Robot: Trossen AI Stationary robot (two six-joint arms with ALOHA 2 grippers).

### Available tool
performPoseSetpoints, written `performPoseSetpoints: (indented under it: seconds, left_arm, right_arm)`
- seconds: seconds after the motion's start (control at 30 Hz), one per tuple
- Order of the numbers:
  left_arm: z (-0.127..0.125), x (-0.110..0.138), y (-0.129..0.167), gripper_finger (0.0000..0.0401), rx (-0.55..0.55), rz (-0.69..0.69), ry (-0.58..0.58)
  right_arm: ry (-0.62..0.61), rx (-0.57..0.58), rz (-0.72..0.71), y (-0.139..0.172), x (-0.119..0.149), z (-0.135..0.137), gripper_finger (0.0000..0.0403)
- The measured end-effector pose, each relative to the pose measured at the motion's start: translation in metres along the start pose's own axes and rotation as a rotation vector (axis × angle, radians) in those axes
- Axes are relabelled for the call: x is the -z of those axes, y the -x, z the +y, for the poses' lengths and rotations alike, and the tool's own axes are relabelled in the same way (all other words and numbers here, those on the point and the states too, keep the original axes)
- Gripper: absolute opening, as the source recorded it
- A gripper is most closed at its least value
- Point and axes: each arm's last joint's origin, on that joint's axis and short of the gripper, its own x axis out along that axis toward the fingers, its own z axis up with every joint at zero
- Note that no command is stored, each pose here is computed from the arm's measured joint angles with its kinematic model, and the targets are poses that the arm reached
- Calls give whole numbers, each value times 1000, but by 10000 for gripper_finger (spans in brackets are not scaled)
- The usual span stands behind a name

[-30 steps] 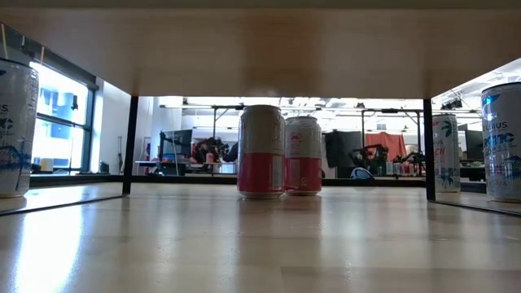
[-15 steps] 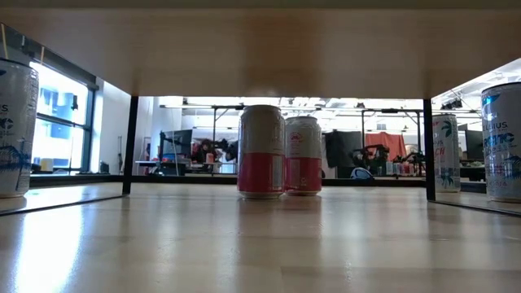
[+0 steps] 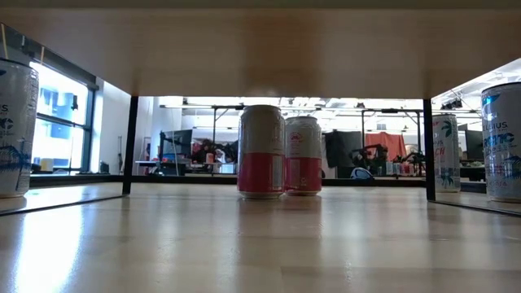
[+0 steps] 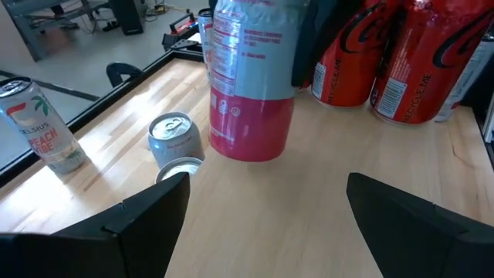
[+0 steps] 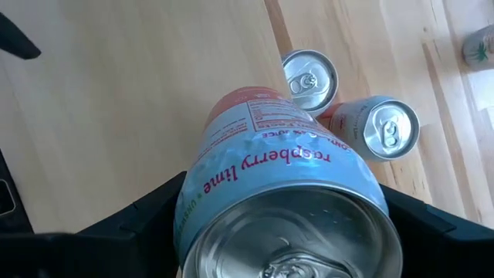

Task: Place canned beverage on shelf
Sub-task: Put the top pink and white bottle on the shelf

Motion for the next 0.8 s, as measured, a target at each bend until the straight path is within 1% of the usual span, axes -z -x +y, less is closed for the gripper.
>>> performPoseSetpoints:
  seconds: [0.2, 0.27, 0.37, 0.5, 0.63, 0.77, 0.8]
  left_arm:
    - [0, 4, -10, 341, -24, 12, -69]
    - [1, 4, -19, 341, -48, 14, -63]
    - [6, 8, -30, 341, -92, 35, -100]
    - [9, 6, -35, 341, -133, 19, -118]
    - [11, 2, -40, 341, -116, 16, -117]
    - [14, -1, -48, 341, -29, 47, -89]
    - [15, 0, -52, 341, -26, 50, -82]
  right_arm:
    - [9, -5, 2, 1, 2, 3, 302]
    - [14, -13, 4, 1, 2, 5, 302]
    - [19, -21, 9, 1, 4, 7, 302]
    - [29, -49, 22, 2, 6, 11, 302]
    - [33, -53, 23, 2, 7, 12, 302]
    - [28, -37, 15, 2, 5, 10, 302]
    - [24, -35, 15, 2, 5, 9, 302]
